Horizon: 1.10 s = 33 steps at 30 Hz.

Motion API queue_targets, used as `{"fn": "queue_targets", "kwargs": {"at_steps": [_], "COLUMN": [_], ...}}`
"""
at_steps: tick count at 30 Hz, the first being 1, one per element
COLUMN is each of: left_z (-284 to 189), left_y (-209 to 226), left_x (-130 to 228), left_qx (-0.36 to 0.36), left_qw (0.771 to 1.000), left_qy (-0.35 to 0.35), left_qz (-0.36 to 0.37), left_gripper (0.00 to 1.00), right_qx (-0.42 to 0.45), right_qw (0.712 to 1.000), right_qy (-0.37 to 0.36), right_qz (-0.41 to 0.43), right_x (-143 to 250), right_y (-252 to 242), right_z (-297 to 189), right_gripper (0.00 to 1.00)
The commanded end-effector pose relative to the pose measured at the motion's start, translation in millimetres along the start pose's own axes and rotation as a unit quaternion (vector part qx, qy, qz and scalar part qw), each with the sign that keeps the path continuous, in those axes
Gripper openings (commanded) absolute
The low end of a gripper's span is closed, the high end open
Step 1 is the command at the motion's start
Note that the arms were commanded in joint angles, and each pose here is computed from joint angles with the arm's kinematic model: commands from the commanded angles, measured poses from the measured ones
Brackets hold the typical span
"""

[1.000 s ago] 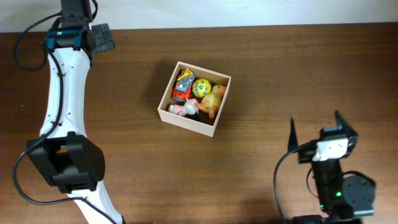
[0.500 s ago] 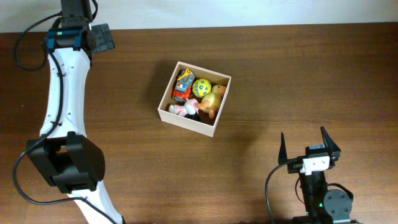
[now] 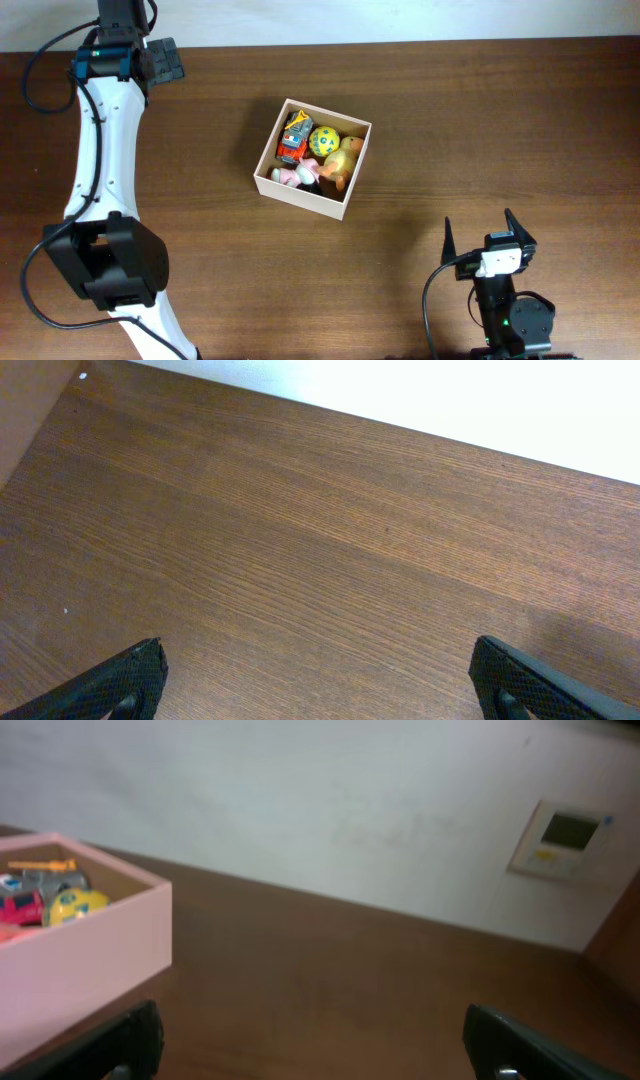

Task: Pack container

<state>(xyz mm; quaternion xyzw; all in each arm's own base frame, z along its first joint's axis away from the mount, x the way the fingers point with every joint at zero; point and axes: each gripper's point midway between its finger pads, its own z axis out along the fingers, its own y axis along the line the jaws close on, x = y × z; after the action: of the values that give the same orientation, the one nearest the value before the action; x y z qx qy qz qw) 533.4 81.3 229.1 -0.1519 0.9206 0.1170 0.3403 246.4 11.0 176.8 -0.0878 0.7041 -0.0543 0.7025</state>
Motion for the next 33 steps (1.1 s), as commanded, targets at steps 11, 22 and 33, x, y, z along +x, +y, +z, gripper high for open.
{"fn": "queue_targets", "kwargs": {"at_steps": [11,22,33], "left_z": [-1.7,-1.7,-1.7], "left_y": [1.1,1.1,1.1], "left_x": [-2.0,-2.0,-2.0], "left_qx": [-0.003,-0.003,-0.003], "left_qw": [1.000,1.000,1.000], "left_qy": [-0.004,-0.004,-0.004], "left_qz": [-0.007,-0.007,-0.007], "left_gripper": [0.99,0.99,0.99], "right_qx": [-0.007,-0.007,-0.007], "right_qw": [0.999,0.999,0.999], "right_qy": [0.034,0.035,0.035], "right_qz": [0.014,0.014,0.014], "right_x": [20.3,20.5,20.5], "right_y": [3.7,3.8,3.8], "right_z": [-0.4,-0.3,-0.3], "right_gripper": [0.99,0.99,0.99]}}
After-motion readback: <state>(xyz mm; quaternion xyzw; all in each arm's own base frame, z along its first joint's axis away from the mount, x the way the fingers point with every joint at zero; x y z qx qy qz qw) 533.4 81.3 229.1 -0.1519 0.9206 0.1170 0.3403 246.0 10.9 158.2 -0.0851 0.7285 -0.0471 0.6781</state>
